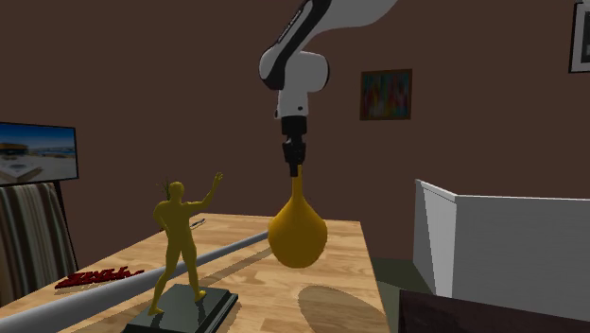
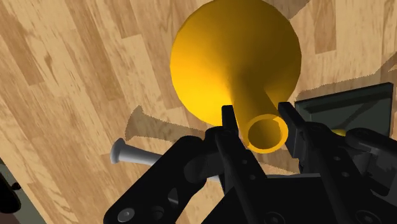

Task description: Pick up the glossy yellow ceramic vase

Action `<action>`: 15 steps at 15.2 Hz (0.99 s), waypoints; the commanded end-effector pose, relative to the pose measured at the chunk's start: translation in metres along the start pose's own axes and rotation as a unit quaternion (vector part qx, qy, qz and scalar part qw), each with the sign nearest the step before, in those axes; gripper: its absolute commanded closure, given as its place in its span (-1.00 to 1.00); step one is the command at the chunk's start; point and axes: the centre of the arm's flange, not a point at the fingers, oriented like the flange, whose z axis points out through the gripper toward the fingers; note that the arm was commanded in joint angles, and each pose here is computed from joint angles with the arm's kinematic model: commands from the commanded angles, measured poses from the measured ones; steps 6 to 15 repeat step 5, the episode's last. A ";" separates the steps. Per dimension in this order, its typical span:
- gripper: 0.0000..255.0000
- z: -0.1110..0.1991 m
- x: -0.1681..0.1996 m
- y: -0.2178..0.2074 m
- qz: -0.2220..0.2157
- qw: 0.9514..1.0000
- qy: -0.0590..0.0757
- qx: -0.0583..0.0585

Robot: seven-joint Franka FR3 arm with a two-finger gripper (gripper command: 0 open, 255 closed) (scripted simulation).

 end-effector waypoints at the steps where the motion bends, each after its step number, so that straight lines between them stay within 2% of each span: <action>1: 1.00 -0.012 0.000 0.000 0.000 1.000 0.001 0.000; 3: 1.00 -0.023 -0.001 0.000 0.000 1.000 0.001 0.000; 15: 1.00 -0.023 -0.001 0.000 0.000 1.000 0.001 0.000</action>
